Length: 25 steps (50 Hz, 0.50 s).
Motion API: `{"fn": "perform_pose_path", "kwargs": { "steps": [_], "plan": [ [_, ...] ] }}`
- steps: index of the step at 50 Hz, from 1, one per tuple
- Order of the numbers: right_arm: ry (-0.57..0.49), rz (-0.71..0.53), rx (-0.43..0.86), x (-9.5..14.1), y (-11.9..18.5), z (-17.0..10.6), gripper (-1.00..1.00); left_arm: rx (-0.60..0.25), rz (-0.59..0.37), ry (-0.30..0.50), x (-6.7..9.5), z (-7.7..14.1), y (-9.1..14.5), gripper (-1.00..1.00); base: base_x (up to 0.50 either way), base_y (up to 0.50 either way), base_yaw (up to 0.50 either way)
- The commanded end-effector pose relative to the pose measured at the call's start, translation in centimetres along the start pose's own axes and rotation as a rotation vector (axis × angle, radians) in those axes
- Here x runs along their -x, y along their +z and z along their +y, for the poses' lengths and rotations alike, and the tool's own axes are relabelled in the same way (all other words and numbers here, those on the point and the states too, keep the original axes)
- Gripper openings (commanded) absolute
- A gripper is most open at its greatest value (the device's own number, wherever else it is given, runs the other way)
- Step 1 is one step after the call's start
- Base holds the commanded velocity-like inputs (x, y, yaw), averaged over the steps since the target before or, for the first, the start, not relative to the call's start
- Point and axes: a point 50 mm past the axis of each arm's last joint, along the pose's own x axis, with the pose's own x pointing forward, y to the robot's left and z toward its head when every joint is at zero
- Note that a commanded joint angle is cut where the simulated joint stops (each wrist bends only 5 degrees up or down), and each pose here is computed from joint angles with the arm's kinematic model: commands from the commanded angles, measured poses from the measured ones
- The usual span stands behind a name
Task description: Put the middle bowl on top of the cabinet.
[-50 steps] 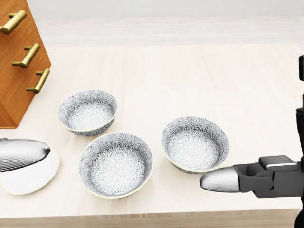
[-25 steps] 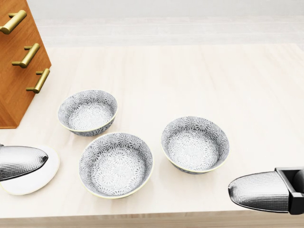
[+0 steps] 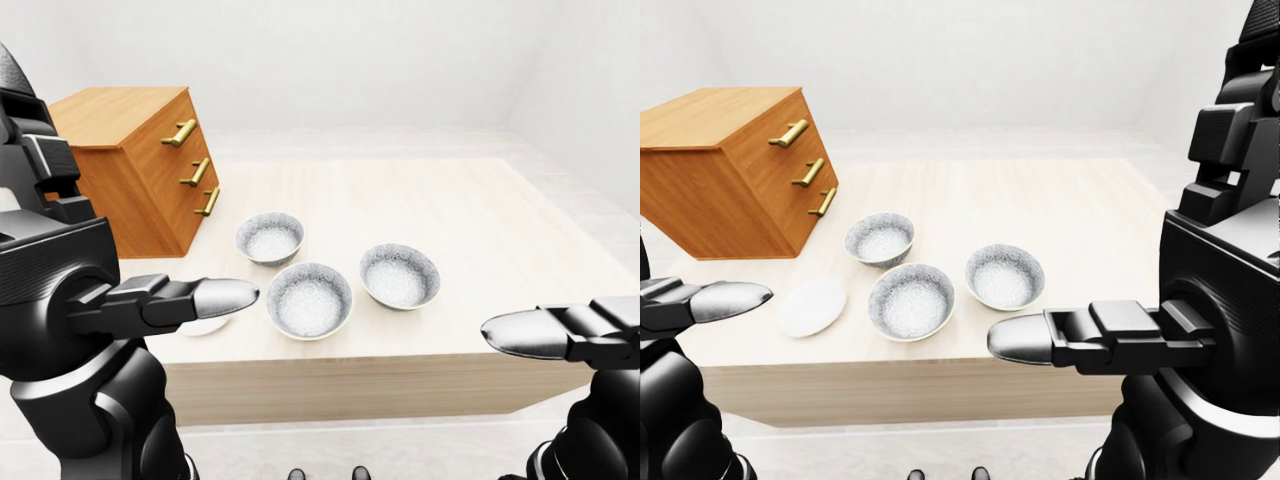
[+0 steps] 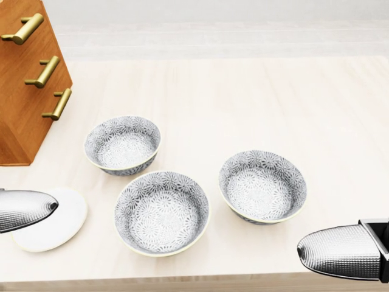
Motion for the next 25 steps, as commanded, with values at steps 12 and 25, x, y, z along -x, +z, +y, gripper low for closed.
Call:
{"fn": "perform_pose_path", "kwargs": {
  "steps": [12,25],
  "plan": [
    [0.024,0.032,-0.023,0.31,-0.37,0.43,1.00,0.000,0.009,0.014,0.07,0.00,-0.14,1.00,0.13,0.50,0.00],
    [-0.003,0.051,-0.008,0.39,-0.82,-0.04,1.00,0.004,0.020,0.009,0.27,-0.09,-0.19,1.00,0.15,0.50,0.00]
  ]
}}
